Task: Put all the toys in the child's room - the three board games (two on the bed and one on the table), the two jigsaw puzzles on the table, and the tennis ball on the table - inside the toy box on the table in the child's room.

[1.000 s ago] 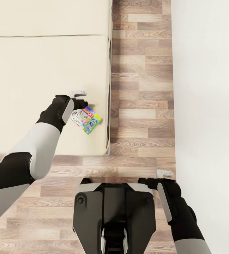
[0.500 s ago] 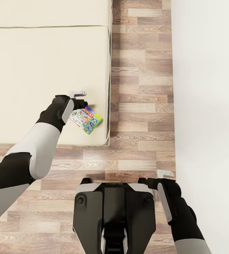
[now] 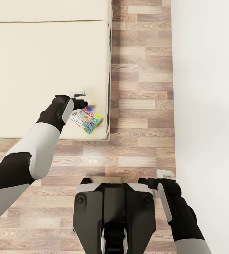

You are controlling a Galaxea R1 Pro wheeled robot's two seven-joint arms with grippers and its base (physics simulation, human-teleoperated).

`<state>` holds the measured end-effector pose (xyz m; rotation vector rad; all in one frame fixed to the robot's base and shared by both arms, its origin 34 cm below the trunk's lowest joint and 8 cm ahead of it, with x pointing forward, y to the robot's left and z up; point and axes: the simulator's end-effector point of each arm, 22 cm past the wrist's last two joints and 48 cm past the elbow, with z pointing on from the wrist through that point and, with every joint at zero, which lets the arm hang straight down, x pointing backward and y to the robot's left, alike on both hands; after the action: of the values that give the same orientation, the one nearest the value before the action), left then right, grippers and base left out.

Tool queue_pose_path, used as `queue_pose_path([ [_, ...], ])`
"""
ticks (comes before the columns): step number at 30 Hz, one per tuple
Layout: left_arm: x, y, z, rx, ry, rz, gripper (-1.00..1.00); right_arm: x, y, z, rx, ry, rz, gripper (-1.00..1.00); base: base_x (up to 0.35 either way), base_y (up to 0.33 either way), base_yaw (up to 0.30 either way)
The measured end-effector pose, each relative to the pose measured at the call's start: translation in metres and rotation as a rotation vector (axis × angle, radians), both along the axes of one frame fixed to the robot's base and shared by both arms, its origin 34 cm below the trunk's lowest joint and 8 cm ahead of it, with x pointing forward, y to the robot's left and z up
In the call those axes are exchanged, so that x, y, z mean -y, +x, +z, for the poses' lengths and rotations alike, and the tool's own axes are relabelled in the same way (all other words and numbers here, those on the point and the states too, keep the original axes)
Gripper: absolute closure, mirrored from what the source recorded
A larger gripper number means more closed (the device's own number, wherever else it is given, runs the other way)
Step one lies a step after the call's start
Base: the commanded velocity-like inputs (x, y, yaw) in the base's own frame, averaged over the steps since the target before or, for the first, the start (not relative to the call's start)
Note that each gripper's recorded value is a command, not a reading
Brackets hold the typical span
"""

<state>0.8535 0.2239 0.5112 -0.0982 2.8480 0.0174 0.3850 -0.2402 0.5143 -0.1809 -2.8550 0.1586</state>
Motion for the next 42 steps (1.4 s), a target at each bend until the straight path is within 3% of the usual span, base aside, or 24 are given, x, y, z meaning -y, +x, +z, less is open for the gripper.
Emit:
queue_pose_path([
  [25,0.0001,0.0001,0.0001,0.0,0.001,-0.002,-1.0,0.0006,-0.0005,0.0,-0.001,-0.001,-0.001,-1.0,-0.137,0.004,0.0],
  [42,0.0001,0.0001,0.0004,0.001,0.002,-0.002,-1.0,0.0,-0.0004,0.0001,-0.001,0.0,0.0,-1.0,-0.023,0.0,0.0],
])
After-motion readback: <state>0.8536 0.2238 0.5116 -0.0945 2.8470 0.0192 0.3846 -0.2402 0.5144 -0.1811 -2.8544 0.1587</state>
